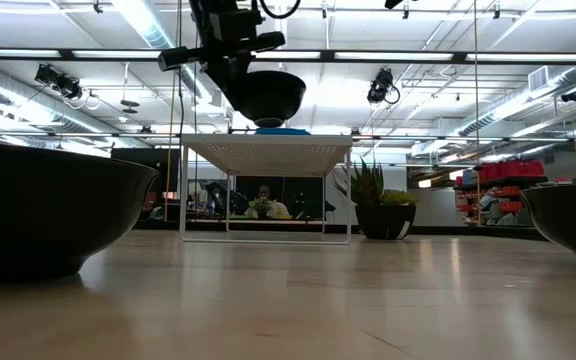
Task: Pick & Place Mini bowls
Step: Put the top white patterned bowl on the shelf
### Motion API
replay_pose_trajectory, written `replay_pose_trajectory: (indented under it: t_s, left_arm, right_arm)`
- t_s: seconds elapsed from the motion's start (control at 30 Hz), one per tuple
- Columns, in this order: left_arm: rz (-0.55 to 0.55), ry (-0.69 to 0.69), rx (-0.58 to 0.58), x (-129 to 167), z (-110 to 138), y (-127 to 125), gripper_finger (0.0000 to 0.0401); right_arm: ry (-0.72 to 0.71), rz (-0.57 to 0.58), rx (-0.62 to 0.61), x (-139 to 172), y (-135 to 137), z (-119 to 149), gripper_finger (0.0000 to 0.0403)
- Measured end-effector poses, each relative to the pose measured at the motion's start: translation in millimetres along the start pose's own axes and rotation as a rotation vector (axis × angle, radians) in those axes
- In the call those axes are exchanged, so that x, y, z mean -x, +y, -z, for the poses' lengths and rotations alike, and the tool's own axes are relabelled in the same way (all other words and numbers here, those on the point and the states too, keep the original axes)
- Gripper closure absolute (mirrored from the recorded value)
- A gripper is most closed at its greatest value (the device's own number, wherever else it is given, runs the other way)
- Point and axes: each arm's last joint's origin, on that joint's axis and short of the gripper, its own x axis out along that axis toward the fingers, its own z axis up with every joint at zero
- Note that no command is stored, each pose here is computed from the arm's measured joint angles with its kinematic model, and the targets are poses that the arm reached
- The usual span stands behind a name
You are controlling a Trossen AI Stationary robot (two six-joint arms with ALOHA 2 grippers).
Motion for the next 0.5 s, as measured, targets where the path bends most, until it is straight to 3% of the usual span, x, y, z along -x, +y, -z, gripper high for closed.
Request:
replay_pose_trajectory:
  t_s: [0.5]
  left_arm:
    - [0.024, -0.026, 0.061, -6.4, -6.0, -0.5, 0.0387]
  right_arm:
    - [-0.002, 0.0, -0.003, 0.0, 0.1, -0.1, 0.024]
